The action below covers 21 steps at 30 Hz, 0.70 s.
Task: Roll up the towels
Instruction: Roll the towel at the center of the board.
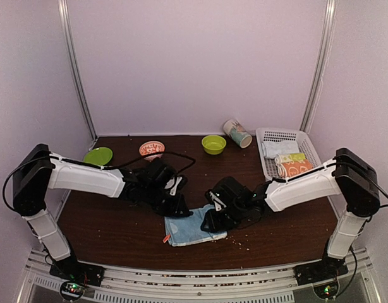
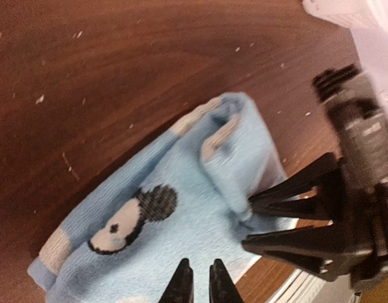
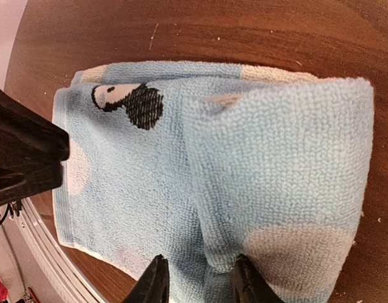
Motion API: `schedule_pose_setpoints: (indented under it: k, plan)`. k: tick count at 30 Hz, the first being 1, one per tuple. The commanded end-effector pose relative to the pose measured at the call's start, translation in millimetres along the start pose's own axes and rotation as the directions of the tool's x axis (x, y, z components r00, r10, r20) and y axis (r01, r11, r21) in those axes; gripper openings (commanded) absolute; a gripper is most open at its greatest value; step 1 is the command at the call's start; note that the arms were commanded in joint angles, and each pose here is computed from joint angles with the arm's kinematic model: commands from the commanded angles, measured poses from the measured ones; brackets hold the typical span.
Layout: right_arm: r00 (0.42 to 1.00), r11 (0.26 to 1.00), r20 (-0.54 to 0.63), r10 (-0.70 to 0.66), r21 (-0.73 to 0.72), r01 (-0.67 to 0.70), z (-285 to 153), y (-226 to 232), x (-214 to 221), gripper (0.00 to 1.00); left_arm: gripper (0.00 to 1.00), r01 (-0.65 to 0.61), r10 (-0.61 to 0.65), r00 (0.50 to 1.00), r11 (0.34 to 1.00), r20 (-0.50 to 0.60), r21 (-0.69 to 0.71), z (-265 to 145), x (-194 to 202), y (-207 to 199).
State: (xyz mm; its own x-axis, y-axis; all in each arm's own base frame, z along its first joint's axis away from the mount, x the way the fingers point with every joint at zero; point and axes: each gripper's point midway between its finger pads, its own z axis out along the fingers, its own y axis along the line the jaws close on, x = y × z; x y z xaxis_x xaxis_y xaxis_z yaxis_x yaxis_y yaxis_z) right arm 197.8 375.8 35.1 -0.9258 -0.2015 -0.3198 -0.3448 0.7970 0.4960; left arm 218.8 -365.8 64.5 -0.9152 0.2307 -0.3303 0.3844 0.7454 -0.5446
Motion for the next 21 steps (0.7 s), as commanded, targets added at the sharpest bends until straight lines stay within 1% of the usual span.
schedule_pose_setpoints:
  k: [1, 12, 17, 21]
  plan:
    - [1.0, 1.0, -0.007, 0.009, 0.008, -0.009, 5, -14, 10, 0.37, 0.11, -0.049, 0.043, 0.997, 0.995, 0.069, 0.086, -7, -34, -37]
    - [1.0, 1.0, 0.008, 0.006, 0.011, -0.006, 3, -17, 10, 0.36, 0.1, -0.056, 0.053, 0.998, 0.99, 0.027, 0.125, 31, -54, -51]
    - [1.0, 1.0, 0.013, 0.002, -0.005, -0.002, 1, -13, 8, 0.36, 0.1, -0.048, 0.048, 0.999, 0.988, 0.001, 0.148, 47, -54, -52]
    - [1.0, 1.0, 0.017, -0.011, -0.021, 0.011, -3, -9, 7, 0.37, 0.06, -0.038, 0.041, 0.999, 0.99, -0.017, 0.137, 57, -51, -46]
